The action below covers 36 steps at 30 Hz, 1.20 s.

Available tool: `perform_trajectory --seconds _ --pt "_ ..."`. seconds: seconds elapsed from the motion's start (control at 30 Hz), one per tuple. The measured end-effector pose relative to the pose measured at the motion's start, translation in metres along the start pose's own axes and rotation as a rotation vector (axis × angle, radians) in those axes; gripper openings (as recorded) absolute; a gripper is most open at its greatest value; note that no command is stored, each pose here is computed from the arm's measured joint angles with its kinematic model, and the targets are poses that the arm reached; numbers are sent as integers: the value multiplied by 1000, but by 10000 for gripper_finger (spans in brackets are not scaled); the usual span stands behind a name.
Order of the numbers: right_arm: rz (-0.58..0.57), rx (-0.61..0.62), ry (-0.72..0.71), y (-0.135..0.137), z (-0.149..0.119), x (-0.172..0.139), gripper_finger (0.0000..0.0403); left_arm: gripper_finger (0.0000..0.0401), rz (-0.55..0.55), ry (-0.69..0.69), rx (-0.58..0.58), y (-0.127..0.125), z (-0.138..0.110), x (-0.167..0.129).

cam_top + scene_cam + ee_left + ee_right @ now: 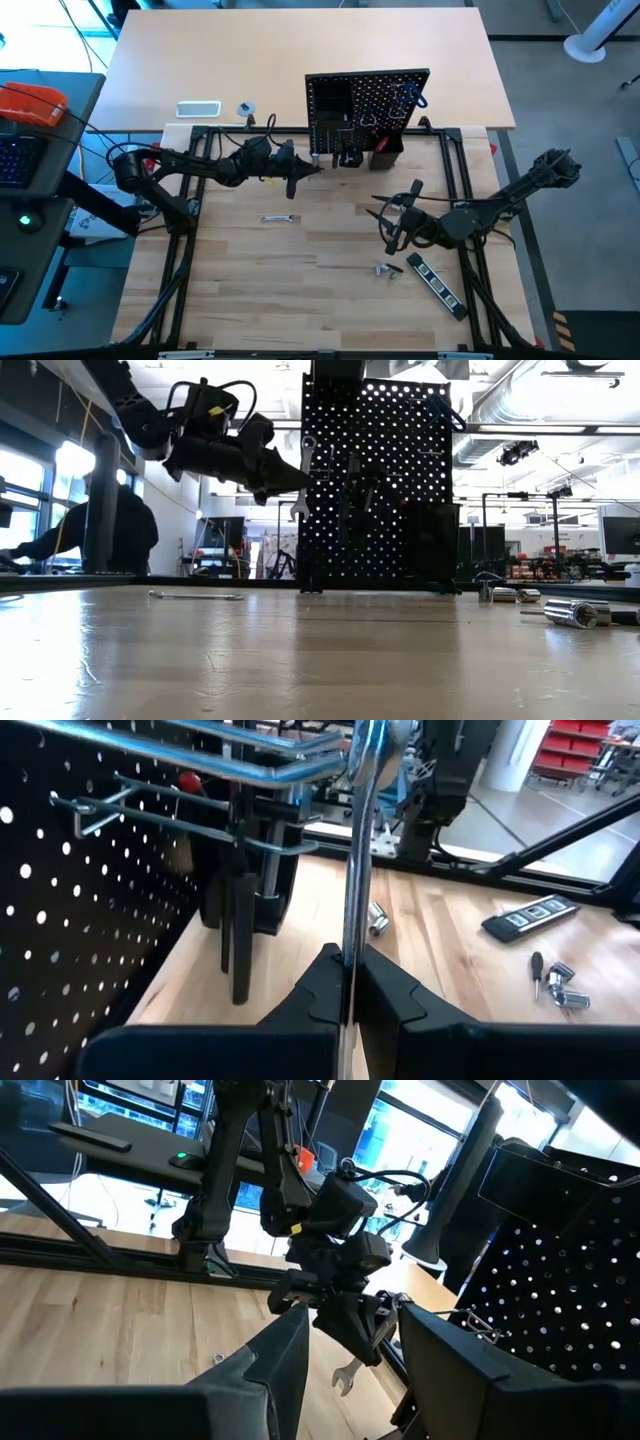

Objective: Hang tools onto peg board
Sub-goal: Hang the silver wrench on the peg board

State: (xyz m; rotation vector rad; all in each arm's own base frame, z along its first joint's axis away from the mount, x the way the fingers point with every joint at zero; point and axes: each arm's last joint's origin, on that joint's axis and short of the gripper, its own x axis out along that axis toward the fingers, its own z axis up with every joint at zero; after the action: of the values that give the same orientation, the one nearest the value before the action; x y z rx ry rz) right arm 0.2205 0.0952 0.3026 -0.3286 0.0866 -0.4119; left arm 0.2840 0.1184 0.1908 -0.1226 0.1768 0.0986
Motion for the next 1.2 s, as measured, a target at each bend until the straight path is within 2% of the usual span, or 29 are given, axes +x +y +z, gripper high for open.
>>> perform_trajectory --seconds 0.87,1.0,1.2 --pt "1 0 0 0 0 0 154 3 68 6 10 20 -1 -6" --pt "1 1 0 0 0 0 154 3 72 51 4 25 -6 6" --pt "2 10 12 1 -2 0 154 4 60 39 12 31 -6 24"
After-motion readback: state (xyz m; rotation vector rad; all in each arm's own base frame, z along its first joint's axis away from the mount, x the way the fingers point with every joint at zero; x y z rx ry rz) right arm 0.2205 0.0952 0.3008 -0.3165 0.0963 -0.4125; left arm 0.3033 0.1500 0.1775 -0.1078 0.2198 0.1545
